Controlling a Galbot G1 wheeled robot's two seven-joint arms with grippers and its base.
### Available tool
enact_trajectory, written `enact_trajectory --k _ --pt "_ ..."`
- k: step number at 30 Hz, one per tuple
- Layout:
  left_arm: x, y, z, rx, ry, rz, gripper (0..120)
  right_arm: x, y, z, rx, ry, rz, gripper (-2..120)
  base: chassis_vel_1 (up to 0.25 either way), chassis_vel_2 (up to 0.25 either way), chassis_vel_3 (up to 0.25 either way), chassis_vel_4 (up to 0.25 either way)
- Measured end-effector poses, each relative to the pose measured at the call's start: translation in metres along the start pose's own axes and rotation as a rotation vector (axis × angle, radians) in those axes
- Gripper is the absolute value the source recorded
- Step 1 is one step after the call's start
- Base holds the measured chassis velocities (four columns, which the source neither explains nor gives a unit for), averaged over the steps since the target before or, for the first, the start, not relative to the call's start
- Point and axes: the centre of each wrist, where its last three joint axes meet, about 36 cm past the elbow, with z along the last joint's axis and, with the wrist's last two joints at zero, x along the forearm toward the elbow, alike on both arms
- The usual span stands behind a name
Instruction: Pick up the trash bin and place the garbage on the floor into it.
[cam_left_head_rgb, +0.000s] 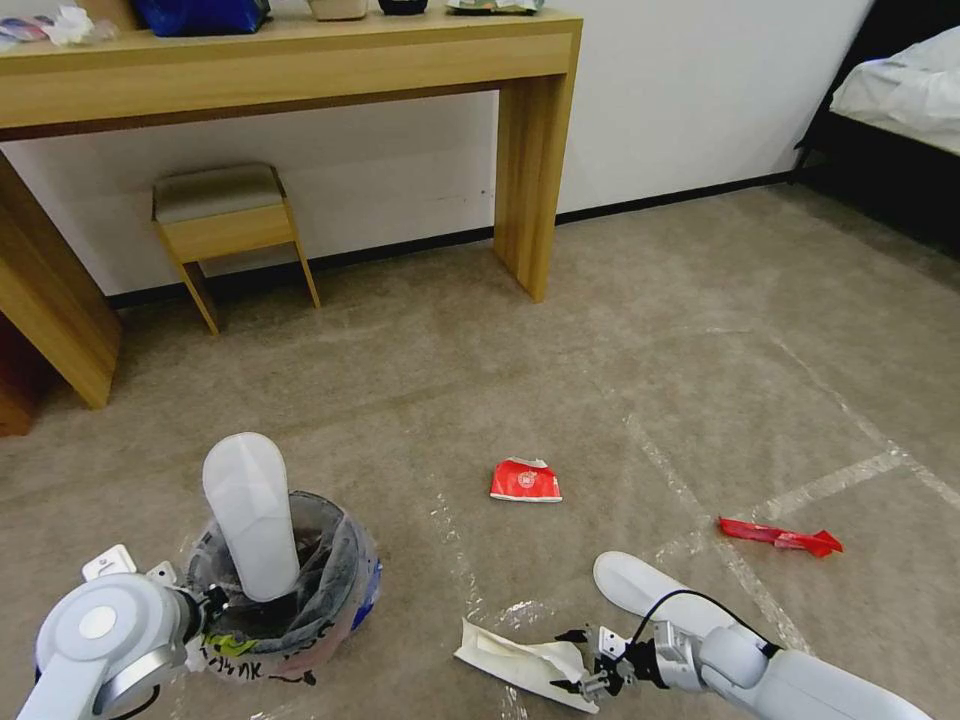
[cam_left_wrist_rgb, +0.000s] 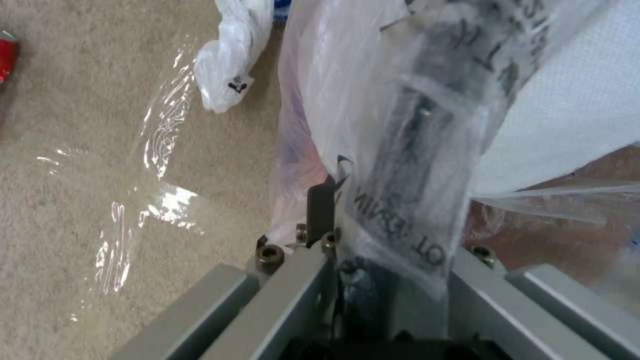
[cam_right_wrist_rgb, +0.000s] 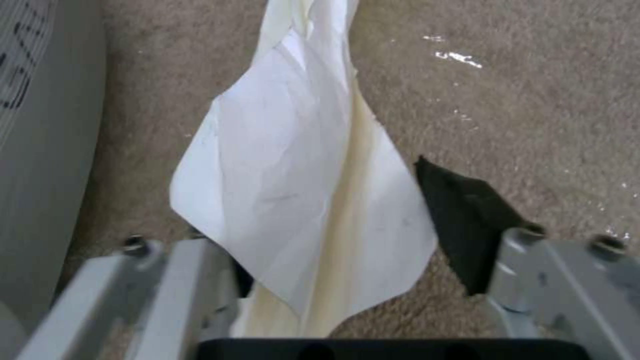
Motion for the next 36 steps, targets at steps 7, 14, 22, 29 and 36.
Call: enact_trajectory --k 7,14,22,29,36 --pt "0.0 -0.001 0.0 -0.002 -0.004 -0.001 0 -0.002 0.001 0.0 -0.006 -0.008 0.007 33 0.0 0.0 0.0 0.0" --pt "0.001 -0.001 -0.001 -0.004 -0.008 -0.003 0 0.002 -0.002 0.0 -0.009 -0.015 0.03 3 0.0 0.0 0.0 0.0" --pt "0.001 -0.002 -0.001 -0.003 -0.009 0.0 0 0.01 -0.009 -0.003 -0.007 -0.032 0.065 0 0.0 0.0 0.0 0.0" --pt "0.003 -0.002 0.0 -0.005 -0.013 0.001 0 0.018 -0.013 -0.002 -0.011 -0.049 0.115 0 0.0 0.0 0.0 0.0" --pt "0.005 -0.003 0.001 -0.009 -0.013 0.006 0 0.058 -0.048 -0.04 -0.015 -0.183 0.272 0 0.0 0.0 0.0 0.0"
